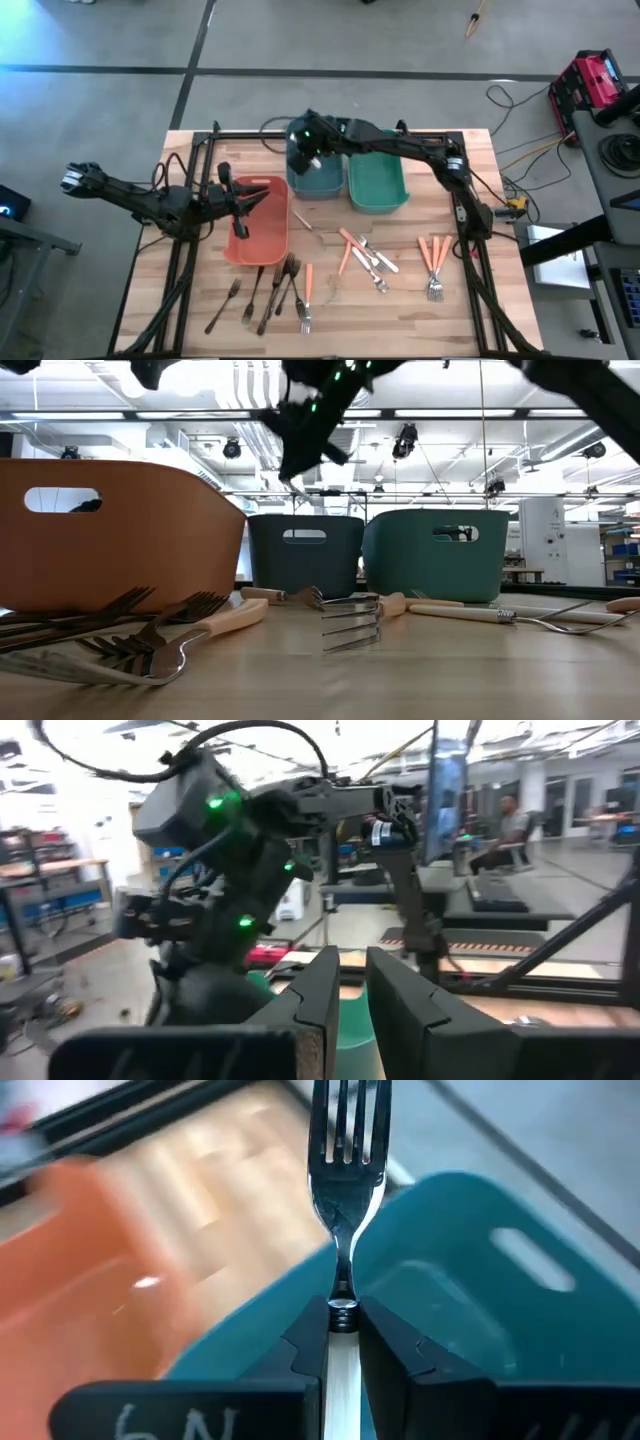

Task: Sort silverware by color (type)
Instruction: Put the white fork into the blue bin

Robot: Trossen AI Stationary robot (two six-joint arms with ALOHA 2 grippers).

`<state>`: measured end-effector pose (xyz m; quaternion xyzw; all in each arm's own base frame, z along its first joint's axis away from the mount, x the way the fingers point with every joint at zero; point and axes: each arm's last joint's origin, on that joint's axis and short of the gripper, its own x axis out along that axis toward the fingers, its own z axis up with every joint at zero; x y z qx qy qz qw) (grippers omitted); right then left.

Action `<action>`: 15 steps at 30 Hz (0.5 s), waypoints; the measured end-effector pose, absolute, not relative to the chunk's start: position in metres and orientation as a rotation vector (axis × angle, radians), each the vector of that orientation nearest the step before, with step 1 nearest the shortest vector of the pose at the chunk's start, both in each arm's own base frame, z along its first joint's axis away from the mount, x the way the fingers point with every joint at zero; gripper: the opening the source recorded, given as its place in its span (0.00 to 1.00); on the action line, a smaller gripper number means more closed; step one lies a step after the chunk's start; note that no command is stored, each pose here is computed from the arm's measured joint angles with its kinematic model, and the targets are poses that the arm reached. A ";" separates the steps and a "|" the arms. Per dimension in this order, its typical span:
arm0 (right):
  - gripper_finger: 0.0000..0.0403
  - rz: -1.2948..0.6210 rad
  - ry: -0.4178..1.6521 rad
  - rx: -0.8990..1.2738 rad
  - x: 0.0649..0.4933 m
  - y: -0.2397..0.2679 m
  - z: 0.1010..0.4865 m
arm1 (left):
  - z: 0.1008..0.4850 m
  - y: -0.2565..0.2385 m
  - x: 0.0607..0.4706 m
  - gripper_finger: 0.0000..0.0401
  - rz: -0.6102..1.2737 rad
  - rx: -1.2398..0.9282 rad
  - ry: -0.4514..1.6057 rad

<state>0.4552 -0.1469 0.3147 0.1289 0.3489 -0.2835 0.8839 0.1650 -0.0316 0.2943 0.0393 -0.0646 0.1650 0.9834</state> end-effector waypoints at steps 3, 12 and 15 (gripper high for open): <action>0.07 -0.727 0.702 0.331 0.456 -0.168 0.308 | 0.290 -0.029 0.161 0.09 0.388 0.081 -0.110; 0.07 -0.895 0.735 0.570 0.450 -0.199 0.277 | 0.284 -0.024 0.154 0.09 0.527 0.070 -0.048; 0.07 -0.897 0.733 0.592 0.451 -0.196 0.275 | 0.283 -0.023 0.155 0.09 0.551 0.072 -0.040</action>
